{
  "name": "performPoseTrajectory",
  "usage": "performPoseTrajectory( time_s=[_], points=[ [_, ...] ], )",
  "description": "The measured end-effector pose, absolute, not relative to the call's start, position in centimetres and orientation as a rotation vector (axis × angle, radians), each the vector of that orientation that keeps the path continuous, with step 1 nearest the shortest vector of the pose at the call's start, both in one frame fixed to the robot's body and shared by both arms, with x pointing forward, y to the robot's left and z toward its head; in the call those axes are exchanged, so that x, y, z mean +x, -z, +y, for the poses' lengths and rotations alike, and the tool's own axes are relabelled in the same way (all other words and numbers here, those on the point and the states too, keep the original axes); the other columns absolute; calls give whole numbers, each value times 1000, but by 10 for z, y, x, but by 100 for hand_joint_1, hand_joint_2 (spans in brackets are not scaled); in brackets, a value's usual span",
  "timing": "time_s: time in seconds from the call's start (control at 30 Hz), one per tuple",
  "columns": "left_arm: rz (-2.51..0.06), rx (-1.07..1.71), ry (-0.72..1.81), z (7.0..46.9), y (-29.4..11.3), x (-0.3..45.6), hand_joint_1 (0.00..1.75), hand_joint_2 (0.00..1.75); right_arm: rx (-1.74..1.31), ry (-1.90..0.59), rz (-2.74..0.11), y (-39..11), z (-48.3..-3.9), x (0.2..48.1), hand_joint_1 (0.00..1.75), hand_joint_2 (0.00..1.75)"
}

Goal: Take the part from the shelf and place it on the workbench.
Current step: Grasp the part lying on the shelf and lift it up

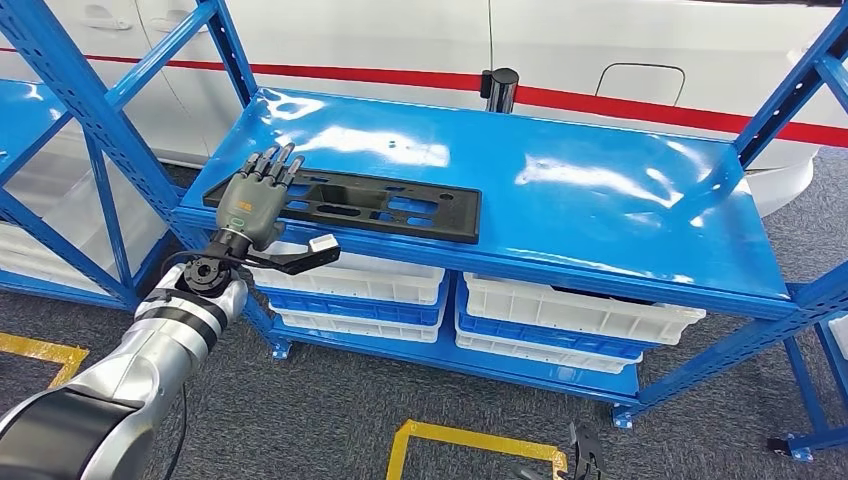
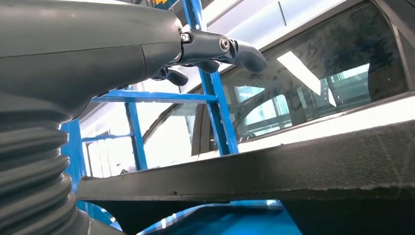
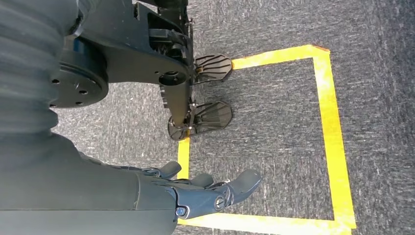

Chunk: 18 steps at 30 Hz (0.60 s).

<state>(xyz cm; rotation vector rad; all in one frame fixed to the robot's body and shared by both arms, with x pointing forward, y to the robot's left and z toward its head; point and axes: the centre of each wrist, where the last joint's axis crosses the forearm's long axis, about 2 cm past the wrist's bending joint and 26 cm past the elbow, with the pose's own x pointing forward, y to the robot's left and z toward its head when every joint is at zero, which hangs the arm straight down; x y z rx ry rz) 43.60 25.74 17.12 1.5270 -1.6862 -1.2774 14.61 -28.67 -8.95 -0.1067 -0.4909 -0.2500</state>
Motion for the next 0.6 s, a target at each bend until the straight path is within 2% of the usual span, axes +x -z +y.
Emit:
performPoseTrajectory(
  time_s=[0.6],
  points=[
    [-1659, 1504, 1289, 259, -165, 435, 0, 175, -106, 244, -495, 89, -286, 148, 0, 175]
  ],
)
